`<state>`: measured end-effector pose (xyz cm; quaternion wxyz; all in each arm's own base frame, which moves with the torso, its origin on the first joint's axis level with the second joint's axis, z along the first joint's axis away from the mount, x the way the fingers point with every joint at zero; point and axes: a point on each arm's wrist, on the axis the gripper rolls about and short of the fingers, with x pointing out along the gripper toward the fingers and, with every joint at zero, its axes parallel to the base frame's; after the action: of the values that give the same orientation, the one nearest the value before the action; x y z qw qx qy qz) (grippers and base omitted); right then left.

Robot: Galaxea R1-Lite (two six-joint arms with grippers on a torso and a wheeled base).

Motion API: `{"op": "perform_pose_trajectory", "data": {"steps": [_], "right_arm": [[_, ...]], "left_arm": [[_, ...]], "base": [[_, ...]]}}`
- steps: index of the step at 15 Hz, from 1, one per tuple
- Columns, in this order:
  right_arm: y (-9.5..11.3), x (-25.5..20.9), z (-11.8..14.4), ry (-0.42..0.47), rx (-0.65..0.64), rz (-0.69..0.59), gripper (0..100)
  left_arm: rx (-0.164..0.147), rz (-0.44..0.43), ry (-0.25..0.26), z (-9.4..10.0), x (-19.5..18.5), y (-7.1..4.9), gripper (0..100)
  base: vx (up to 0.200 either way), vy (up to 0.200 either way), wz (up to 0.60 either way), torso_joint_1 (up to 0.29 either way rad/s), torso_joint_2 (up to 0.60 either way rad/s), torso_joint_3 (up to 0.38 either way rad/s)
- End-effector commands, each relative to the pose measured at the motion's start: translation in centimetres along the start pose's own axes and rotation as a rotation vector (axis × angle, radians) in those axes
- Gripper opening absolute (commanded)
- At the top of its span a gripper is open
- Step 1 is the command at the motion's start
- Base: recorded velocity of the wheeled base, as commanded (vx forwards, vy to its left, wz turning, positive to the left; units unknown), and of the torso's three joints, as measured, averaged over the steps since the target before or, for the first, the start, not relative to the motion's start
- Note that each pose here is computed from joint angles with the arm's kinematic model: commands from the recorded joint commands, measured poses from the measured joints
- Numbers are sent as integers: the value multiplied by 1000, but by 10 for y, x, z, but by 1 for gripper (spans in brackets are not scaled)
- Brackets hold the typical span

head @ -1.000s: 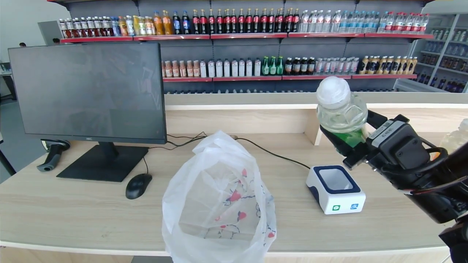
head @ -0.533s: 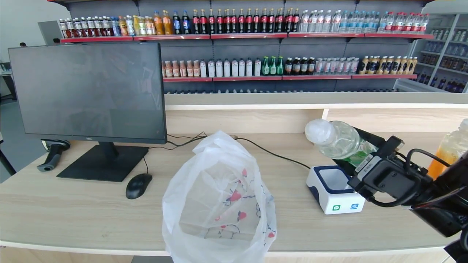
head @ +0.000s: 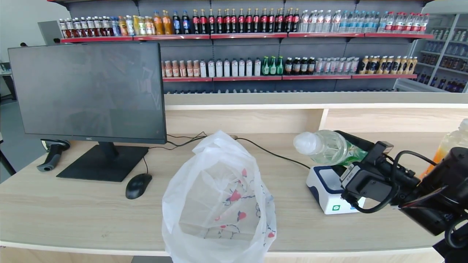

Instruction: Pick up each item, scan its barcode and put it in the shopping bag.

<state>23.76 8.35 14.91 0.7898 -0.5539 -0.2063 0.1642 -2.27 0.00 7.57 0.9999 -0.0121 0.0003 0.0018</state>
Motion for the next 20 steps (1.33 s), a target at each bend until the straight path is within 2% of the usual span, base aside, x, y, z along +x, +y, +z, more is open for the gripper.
{"op": "perform_pose_trajectory", "data": {"steps": [1, 6, 10, 20], "right_arm": [[7, 3, -2, 3, -17, 24, 0], [14, 15, 2, -25, -67, 38, 0], [36, 28, 10, -72, -82, 104, 0], [37, 28, 3, -48, -99, 107, 0]], "left_arm": [[0, 1, -1, 0, 0, 0, 100], [0, 3, -1, 0, 0, 0, 100], [1, -1, -1, 0, 0, 0, 100], [0, 3, -1, 0, 0, 0, 100]], "base": [[0, 0, 0, 0, 0, 0], [0, 0, 0, 0, 0, 0], [0, 0, 0, 0, 0, 0], [0, 0, 0, 0, 0, 0]]}}
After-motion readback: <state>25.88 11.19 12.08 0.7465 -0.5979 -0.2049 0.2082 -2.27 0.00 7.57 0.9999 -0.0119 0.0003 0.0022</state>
